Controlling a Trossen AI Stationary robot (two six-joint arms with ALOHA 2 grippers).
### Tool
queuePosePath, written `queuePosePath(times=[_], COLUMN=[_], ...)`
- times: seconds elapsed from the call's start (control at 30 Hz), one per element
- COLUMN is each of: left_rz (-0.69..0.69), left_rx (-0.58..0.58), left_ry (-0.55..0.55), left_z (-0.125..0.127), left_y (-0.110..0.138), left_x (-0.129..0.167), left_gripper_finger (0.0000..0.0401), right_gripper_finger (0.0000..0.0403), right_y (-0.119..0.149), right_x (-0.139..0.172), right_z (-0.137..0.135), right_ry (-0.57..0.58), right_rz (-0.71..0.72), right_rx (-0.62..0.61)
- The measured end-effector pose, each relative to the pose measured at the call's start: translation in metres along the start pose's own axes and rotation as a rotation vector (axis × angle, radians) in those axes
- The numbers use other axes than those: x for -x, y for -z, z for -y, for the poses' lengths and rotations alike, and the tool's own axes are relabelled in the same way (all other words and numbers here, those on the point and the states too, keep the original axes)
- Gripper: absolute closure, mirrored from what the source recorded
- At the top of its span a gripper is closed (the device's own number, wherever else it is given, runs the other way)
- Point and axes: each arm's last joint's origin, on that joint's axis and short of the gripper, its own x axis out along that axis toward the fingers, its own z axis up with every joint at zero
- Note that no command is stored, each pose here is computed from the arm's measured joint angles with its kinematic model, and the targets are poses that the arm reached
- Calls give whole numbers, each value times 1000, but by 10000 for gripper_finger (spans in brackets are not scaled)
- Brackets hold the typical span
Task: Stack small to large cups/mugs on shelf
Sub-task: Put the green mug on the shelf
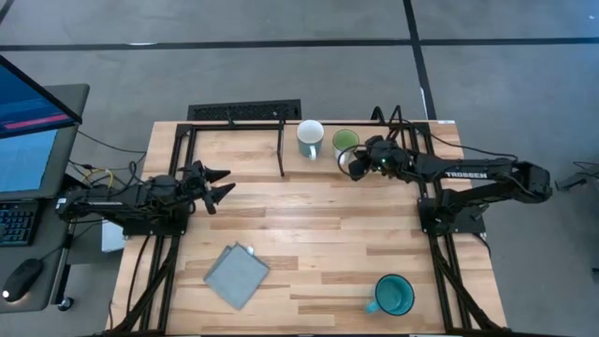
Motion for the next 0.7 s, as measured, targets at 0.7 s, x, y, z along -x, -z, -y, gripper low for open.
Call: queuePosePath(times=[0.7], left_rz=[-47], left_rx=[13], left_ry=[-17], left_z=[-2], left_y=[5], left_x=[0], left_gripper_finger=[140], right_gripper_finger=[329], right_y=[-2], right_x=[-1], right_z=[1], right_ry=[-76], right_rz=[-13], right_rx=[-12])
